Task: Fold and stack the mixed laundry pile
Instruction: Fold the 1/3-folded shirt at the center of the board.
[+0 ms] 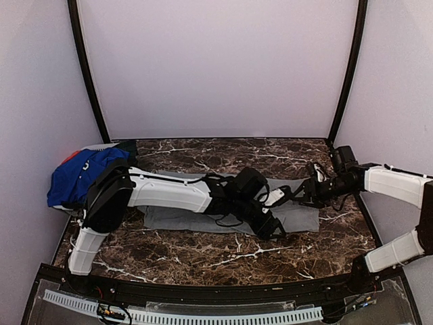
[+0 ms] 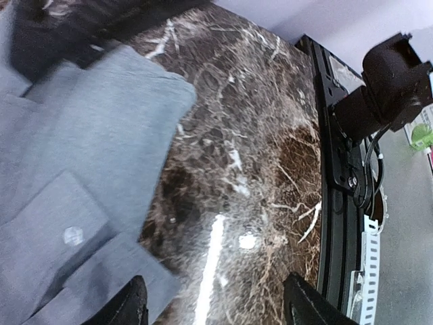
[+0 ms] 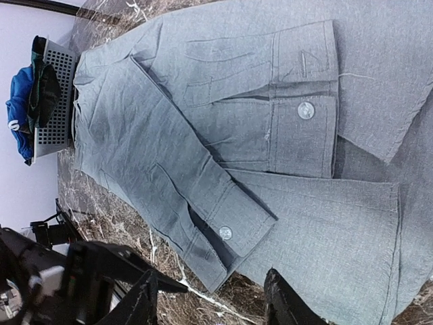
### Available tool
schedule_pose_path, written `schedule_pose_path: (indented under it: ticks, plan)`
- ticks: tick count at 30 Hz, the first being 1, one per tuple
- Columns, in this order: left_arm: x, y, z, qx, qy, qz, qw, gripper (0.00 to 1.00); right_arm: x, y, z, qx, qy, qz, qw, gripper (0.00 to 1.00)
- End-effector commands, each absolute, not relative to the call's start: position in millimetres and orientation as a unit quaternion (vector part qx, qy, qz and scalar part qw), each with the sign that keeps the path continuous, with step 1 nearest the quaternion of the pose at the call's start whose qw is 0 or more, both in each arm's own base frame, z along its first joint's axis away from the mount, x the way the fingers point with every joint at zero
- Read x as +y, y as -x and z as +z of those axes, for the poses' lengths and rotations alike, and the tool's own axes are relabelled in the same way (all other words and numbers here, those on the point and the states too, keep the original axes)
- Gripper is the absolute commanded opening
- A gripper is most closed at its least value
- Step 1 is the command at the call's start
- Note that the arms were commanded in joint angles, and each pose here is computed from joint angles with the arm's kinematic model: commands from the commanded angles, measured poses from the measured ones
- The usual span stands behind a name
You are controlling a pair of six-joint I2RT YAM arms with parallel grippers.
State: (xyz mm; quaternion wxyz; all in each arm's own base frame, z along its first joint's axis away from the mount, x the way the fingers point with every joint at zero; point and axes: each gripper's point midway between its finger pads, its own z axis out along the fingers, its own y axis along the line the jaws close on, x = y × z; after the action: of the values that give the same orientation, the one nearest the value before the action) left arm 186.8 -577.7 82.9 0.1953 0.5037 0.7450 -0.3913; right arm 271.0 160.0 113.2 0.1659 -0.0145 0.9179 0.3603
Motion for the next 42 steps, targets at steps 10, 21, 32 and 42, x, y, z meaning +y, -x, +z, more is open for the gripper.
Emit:
schedule_pose_path:
  ticks: [10,21,32,42]
  plan:
    - [-458.0,-292.4,216.0,0.778,-0.329,-0.403,0.353,0.67,181.7,-265.9,60.7,0.935,0.031,0.34,0.097,0.42]
    - [-437.2,-301.4,222.2,0.793,-0.306,-0.363,0.381,0.68,187.5,-271.0,31.1,0.942,0.029,0.326,0.075,0.39]
    - [-396.7,-331.2,213.5,0.828,-0.254,-0.283,0.412,0.68,203.3,-281.1,58.9,0.929,0.056,0.354,0.093,0.0]
    - [-350.6,-348.6,200.4,0.852,-0.195,-0.255,0.413,0.68,177.0,-318.2,90.0,0.953,0.07,0.246,0.16,0.0]
